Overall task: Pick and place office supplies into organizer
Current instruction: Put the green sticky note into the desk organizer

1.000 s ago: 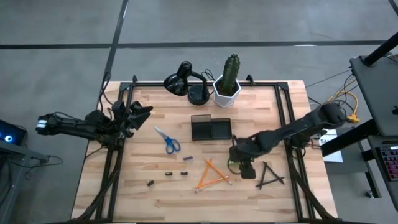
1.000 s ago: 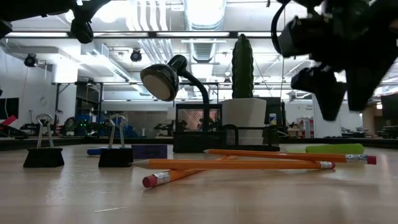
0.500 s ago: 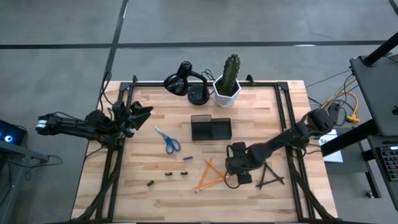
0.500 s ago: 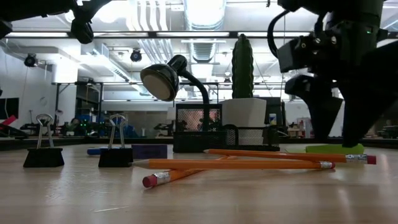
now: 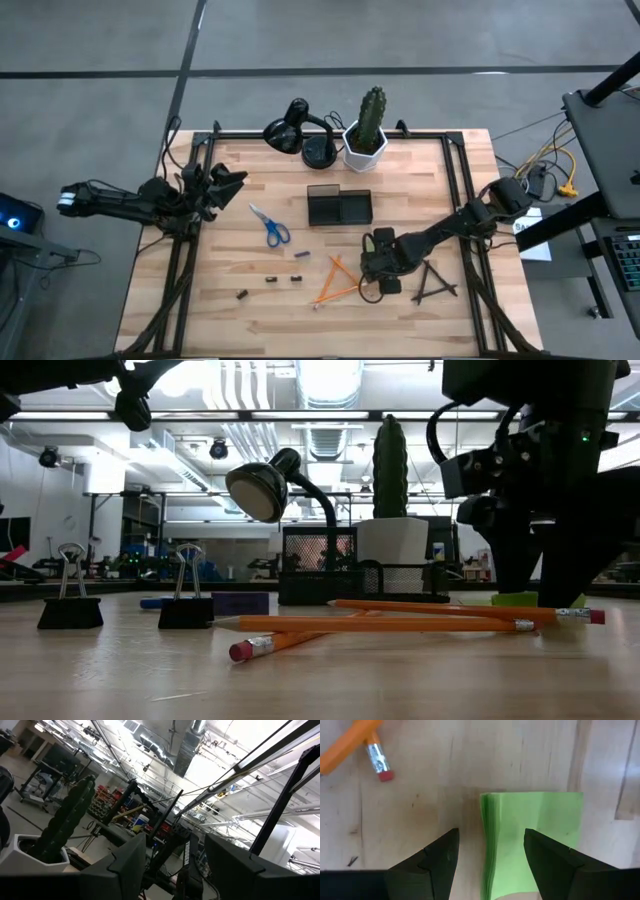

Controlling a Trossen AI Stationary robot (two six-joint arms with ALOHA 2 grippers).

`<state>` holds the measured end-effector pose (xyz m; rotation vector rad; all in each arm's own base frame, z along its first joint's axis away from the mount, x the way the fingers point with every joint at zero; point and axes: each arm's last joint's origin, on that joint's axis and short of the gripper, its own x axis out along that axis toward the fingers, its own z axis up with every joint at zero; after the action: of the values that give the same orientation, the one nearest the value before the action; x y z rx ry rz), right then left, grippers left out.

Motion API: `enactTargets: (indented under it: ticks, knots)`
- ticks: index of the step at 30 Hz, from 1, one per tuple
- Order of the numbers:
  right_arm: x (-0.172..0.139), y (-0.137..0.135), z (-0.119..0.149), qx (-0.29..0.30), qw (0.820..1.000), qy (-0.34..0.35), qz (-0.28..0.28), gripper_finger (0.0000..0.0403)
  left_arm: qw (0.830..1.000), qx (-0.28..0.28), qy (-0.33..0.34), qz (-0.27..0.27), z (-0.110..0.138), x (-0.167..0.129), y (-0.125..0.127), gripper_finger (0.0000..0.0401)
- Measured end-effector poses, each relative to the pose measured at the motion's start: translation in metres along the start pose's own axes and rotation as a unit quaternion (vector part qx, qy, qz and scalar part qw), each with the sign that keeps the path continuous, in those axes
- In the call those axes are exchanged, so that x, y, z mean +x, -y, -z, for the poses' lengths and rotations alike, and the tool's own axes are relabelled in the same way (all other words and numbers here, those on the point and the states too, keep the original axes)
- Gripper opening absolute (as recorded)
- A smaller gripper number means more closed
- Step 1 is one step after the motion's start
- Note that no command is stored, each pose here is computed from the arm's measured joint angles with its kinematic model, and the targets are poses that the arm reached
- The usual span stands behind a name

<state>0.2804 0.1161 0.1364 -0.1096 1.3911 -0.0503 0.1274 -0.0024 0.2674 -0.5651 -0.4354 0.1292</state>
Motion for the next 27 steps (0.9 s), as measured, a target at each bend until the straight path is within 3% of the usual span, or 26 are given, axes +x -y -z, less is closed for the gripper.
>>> enactTargets:
  ticks: [11,27]
  knots:
    - [0.0015,-0.0004,0.0001,0.003,1.000,-0.003,-0.001,0.0194,1.000,0.000,0.000,0.000,0.0001,0.0001,0.0000,0.0187]
    - [0.0020,-0.0005,0.0008,0.001,1.000,-0.007,-0.003,0.0082,1.000,-0.001,0.003,0.002,-0.0006,0.0001,0.0004,0.0187]
